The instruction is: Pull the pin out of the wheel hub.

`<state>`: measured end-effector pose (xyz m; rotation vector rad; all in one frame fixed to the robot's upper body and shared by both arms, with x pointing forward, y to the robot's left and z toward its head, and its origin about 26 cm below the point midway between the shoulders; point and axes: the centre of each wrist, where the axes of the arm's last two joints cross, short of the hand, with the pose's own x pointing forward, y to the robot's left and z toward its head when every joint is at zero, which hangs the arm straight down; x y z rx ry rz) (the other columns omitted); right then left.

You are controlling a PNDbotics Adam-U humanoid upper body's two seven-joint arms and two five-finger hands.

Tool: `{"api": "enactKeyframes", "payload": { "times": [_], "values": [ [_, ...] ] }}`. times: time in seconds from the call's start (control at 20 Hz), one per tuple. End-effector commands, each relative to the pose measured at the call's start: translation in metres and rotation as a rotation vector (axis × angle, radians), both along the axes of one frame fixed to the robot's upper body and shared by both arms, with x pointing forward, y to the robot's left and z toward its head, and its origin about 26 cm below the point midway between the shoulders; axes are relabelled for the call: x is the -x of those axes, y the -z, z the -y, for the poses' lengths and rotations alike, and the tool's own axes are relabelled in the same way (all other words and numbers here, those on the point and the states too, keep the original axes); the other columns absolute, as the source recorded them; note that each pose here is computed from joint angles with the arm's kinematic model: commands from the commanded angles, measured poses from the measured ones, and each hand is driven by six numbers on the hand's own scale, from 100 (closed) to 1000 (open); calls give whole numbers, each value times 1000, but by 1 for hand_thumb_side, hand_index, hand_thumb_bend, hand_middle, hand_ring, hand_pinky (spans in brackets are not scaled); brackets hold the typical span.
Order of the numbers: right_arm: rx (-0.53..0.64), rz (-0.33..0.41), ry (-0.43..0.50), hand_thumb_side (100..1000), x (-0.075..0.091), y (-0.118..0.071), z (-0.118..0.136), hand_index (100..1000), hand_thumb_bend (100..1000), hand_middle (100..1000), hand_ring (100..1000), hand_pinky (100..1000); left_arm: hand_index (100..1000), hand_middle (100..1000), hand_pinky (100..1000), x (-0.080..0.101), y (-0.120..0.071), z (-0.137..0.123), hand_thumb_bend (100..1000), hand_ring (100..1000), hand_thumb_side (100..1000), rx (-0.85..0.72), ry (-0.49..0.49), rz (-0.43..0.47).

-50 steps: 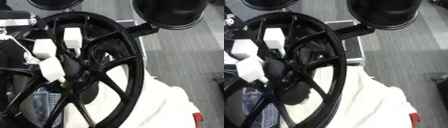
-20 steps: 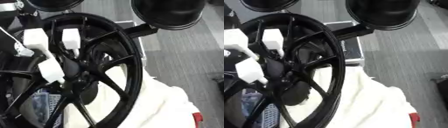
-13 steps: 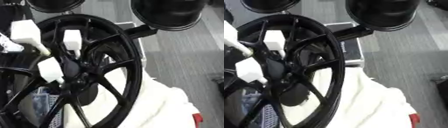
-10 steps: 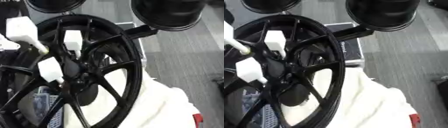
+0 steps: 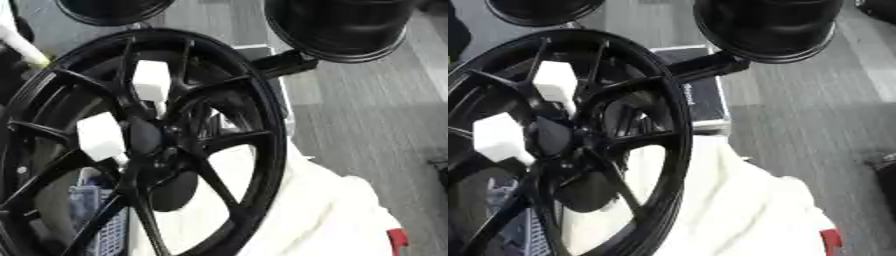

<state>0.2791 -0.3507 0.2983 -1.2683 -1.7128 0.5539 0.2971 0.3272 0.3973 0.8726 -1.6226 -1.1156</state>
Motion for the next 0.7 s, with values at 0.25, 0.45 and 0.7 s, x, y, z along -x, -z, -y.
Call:
{"api": "enactKeyframes", "payload": {
  "times": [0.25,0.45,0.7],
  "values": [
    [43,45,25,415,5,-14,3,735,100,578,662,838,606,415,685,6,-29,-72,410,525,100,171,-286,135],
    [44,50,27,412,6,-14,4,736,100,579,663,838,714,539,752,1,-25,-103,470,630,100,187,-412,166],
    [45,54,24,409,6,-16,3,736,100,579,663,839,879,819,880,-5,-15,-138,623,847,404,146,-537,146]
  ]
}}
